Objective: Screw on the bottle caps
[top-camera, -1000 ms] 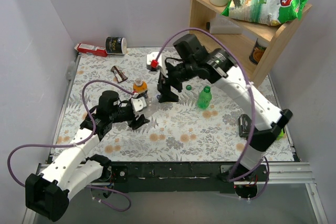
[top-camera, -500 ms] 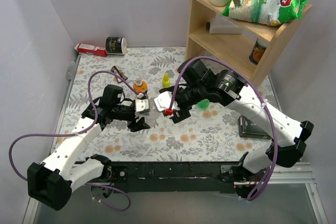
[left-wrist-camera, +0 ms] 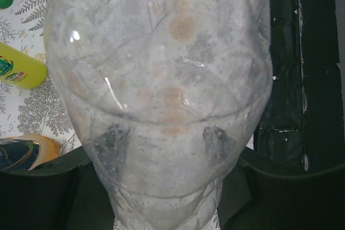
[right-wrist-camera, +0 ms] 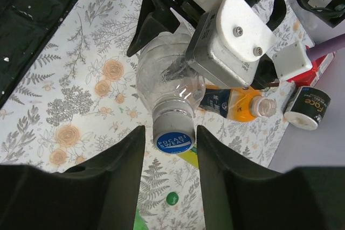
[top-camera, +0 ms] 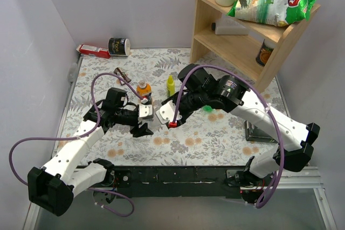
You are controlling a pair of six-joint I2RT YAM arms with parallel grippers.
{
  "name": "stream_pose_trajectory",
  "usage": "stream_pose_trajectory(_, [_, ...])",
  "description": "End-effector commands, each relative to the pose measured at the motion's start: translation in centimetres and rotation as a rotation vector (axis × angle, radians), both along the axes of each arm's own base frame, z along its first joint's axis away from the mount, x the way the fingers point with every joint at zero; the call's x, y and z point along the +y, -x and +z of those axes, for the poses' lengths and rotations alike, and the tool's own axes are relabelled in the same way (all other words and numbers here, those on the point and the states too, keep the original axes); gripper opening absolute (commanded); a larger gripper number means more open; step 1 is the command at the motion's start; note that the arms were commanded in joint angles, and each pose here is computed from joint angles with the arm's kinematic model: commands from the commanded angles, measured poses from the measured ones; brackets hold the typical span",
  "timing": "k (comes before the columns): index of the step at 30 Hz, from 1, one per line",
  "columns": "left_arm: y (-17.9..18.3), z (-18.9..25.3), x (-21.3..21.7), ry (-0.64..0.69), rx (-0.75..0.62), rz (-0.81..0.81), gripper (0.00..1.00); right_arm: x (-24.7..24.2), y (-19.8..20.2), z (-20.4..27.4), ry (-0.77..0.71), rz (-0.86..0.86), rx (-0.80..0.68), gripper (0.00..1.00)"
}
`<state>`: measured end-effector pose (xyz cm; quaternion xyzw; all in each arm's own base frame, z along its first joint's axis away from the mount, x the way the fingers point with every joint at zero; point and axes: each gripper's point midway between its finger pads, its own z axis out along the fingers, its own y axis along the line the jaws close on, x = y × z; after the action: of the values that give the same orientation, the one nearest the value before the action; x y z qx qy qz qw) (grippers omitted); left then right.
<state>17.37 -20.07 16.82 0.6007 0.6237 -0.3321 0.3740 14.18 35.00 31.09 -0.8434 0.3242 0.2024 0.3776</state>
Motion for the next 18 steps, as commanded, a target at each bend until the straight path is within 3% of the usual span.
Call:
stream_pose_trajectory(1, [-0.3, 2.0, -0.7, 0.045, -0.055, -0.039, 0.0, -0.2, 0.1, 0.2, 0.0, 0.032, -0.043, 0.47])
stream_pose_trajectory(7, [-0.7, 2.3, -0.9, 0.055, -0.071, -0.027, 0.0, -0.2, -0.2, -0.6, 0.036, 0.019, -0.033, 0.32])
stream_pose_trajectory(10, [-1.7, 2.6, -1.0, 0.068, -0.09, 0.018, 0.0, 0.3, -0.5, -1.4, 0.071, -0.044, 0.042, 0.25])
stream_pose_trajectory(18, [-4.9, 5.4, -1.2, 0.15, -0.306, 0.139, 0.0, 2.4, -0.4, -2.8, 0.247, -0.274, 0.476, 0.2])
